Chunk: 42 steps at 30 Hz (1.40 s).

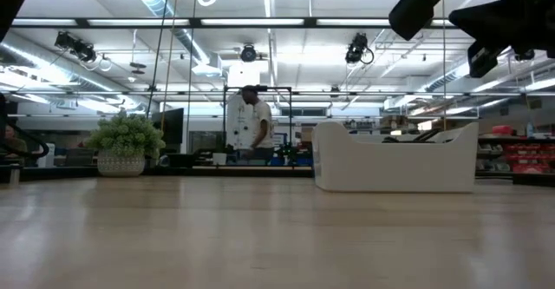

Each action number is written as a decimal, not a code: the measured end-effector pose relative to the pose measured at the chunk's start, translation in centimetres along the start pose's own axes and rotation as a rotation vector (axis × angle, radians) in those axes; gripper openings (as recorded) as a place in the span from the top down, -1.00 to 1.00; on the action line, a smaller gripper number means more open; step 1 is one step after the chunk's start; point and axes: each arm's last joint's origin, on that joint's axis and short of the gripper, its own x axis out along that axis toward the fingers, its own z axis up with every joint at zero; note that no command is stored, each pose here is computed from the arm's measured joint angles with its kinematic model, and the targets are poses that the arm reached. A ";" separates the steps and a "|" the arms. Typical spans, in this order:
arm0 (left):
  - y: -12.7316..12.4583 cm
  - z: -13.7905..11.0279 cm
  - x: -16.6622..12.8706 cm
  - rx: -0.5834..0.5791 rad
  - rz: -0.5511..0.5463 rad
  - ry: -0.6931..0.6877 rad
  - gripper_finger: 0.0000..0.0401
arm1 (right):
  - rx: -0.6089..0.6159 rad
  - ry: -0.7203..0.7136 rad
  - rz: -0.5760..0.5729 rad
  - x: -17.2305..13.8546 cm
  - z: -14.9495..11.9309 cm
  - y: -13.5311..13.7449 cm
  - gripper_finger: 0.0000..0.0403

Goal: Pick and place USB-C Cables
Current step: Put the blue charger cable into the white bin

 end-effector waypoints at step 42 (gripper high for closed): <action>1.7 1.0 0.7 -0.039 0.125 -0.070 0.87 | 0.000 0.000 0.000 0.0 0.0 0.0 0.93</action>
